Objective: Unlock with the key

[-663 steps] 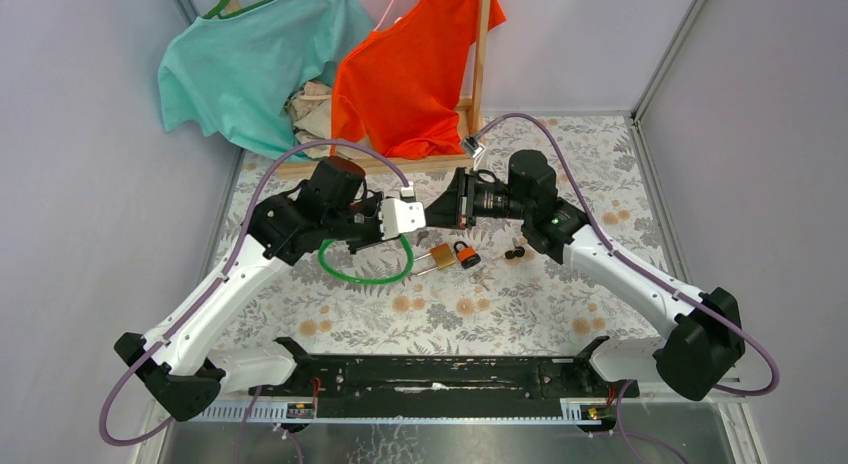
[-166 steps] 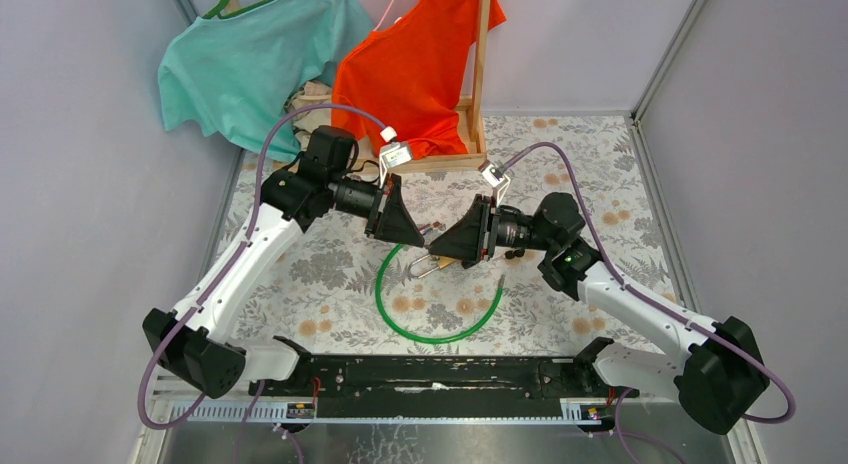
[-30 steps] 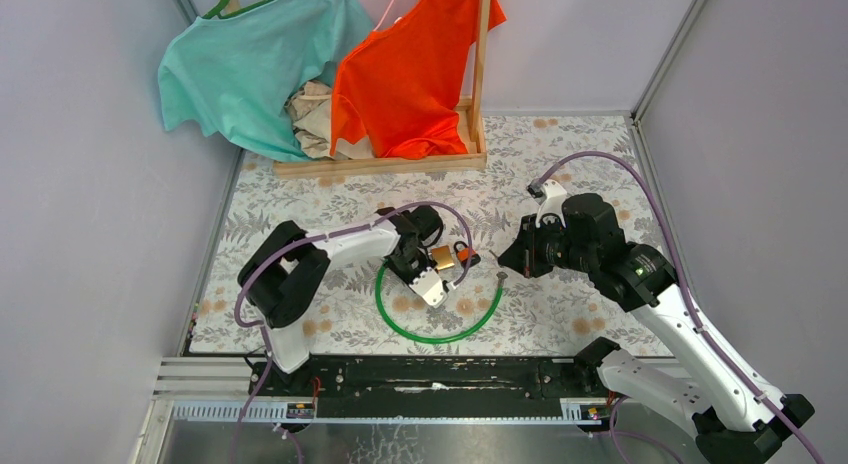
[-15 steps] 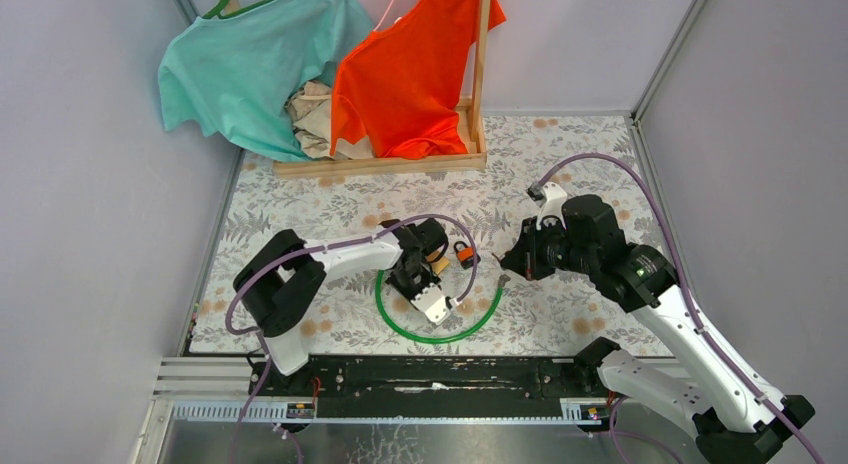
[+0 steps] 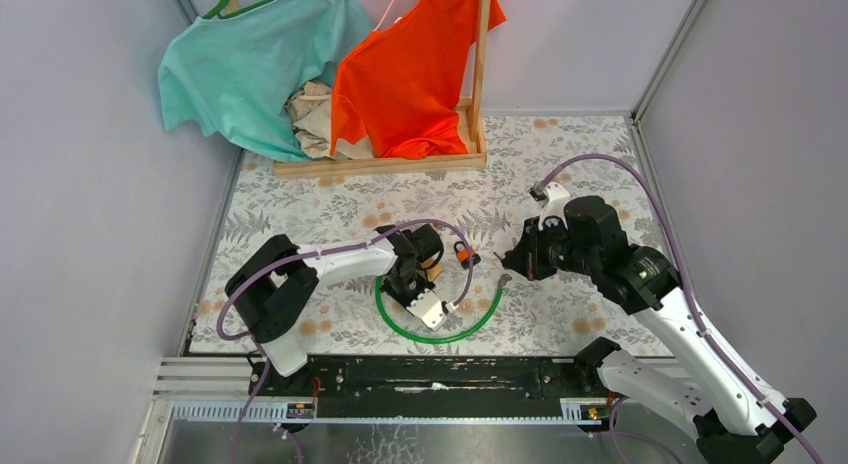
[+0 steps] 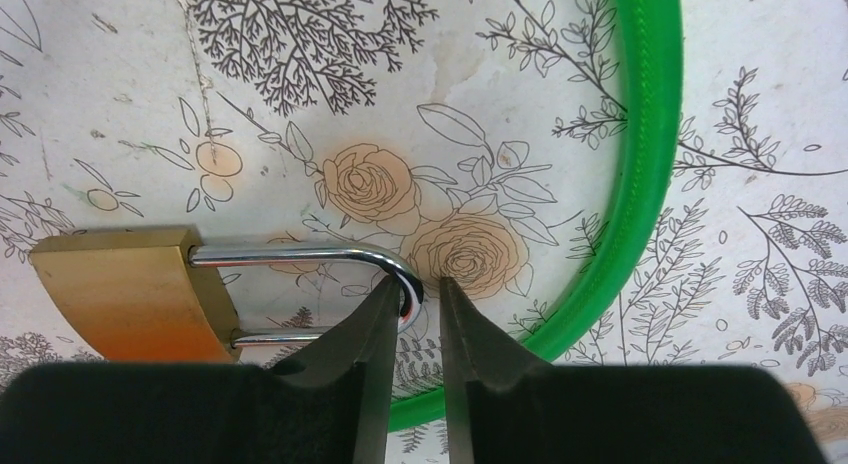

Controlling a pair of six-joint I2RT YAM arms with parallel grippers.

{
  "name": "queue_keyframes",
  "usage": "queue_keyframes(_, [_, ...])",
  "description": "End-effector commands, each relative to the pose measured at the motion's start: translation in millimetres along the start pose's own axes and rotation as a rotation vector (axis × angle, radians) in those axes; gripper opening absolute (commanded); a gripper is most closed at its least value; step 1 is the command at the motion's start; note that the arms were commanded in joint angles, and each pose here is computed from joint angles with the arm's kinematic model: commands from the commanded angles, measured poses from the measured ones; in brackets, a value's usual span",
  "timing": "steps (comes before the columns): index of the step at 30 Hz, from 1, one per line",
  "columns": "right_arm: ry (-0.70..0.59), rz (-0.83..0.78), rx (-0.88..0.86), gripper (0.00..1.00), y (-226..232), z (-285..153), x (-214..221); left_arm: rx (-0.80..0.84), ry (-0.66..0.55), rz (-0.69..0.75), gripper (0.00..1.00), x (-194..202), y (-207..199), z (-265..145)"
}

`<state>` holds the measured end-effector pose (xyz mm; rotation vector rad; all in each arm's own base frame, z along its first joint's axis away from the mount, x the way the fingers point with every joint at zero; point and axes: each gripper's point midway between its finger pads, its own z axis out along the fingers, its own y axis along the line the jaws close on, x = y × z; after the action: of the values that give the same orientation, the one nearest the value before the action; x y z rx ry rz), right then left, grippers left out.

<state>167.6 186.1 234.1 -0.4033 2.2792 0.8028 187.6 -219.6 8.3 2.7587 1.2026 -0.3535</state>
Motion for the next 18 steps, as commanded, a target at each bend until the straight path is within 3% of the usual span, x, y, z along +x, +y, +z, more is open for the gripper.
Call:
queue_keyframes(1, [-0.069,-0.016,-0.009,0.0,6,-11,-17,-0.012,0.026,-0.034,0.25,9,-6,14])
queue_keyframes(3, [-0.07,-0.019,-0.007,0.0,6,-11,-18,-0.011,0.045,-0.026,0.22,14,-11,17])
queue_keyframes(8, [-0.069,-0.028,-0.006,0.0,7,-9,-22,-0.067,0.102,-0.031,0.0,20,1,11])
queue_keyframes(18, [-0.09,-0.042,-0.009,0.0,10,-14,-30,-0.102,-0.002,-0.119,0.0,-20,4,-58])
